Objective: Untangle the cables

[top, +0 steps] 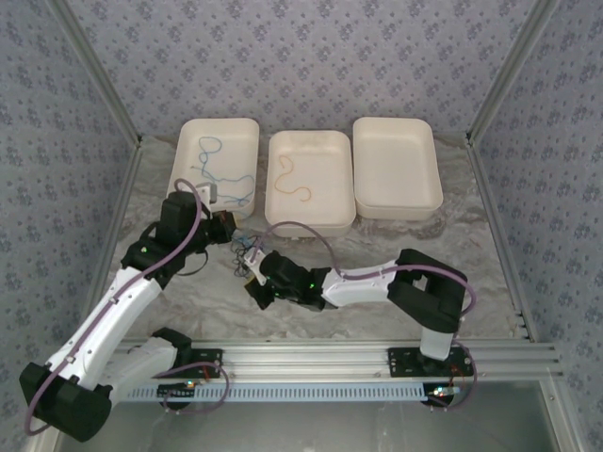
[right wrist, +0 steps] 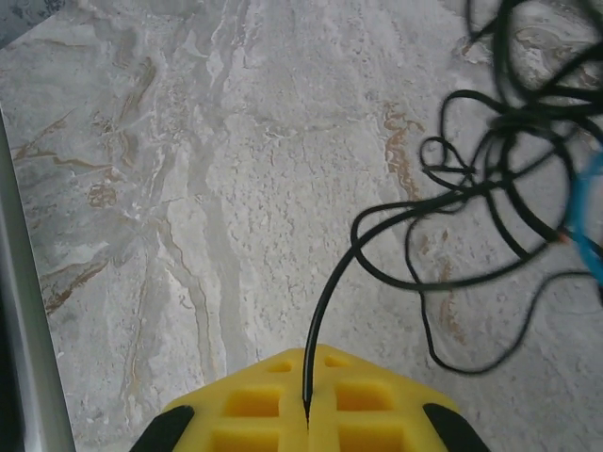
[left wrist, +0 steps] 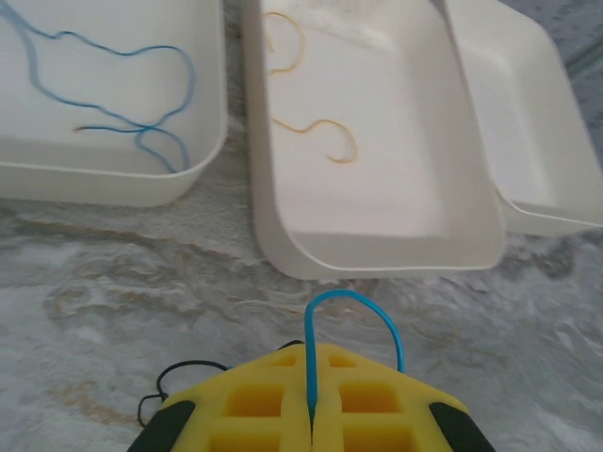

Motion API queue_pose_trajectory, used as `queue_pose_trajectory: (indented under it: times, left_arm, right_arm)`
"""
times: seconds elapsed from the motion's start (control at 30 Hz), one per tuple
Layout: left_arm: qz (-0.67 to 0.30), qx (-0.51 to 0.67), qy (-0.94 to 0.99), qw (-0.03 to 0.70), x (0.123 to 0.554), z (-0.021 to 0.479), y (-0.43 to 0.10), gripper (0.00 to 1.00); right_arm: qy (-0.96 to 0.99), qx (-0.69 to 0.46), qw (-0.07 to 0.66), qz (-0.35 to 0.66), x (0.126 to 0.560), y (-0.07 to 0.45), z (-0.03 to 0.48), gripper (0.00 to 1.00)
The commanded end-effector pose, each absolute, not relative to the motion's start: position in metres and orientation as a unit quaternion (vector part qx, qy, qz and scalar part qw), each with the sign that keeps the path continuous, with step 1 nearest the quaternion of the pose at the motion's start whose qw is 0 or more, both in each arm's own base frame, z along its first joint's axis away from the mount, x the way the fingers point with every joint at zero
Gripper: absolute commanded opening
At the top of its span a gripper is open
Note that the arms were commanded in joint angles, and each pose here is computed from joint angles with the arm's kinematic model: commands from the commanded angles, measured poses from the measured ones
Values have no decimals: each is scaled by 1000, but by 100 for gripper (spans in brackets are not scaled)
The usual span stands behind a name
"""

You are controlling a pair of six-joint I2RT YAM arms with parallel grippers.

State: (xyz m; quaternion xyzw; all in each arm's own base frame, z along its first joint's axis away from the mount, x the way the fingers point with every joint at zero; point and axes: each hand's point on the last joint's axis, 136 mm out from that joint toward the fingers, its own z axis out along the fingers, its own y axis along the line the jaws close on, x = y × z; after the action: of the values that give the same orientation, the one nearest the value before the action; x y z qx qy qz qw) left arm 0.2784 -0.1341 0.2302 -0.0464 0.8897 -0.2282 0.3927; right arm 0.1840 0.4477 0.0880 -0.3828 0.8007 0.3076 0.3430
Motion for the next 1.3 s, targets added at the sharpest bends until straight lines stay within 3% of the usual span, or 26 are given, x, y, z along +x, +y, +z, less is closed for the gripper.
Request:
queue_pose_trajectory:
  times: [0.0, 0.23, 0.57, 0.93, 1.1, 1.2, 1.27]
  left_arm:
    - [-109, -137, 897, 406, 278, 227, -79, 0]
    - [-30, -277, 870, 406, 255, 215, 2, 0]
    - [0, -307, 864, 399, 246, 199, 18, 0]
    - [32, -331, 854, 400, 237, 204, 42, 0]
    - [40, -334, 849, 408, 239, 217, 47, 0]
    - [-14, -307, 852, 424, 253, 232, 27, 0]
    - [16, -303, 849, 433, 251, 245, 29, 0]
  right_arm:
    - [808, -344, 394, 273, 200, 411, 111, 0]
    - [821, -223, 462, 251, 236, 276, 165, 0]
    - [811, -61, 540, 215, 271, 129, 255, 0]
    - [816, 51, 548, 177, 295, 54, 287, 0]
    - [819, 65, 544, 169, 297, 41, 288, 0]
    - [822, 48, 530, 202, 299, 56, 285, 0]
    - [838, 47, 514, 178, 299, 58, 268, 0]
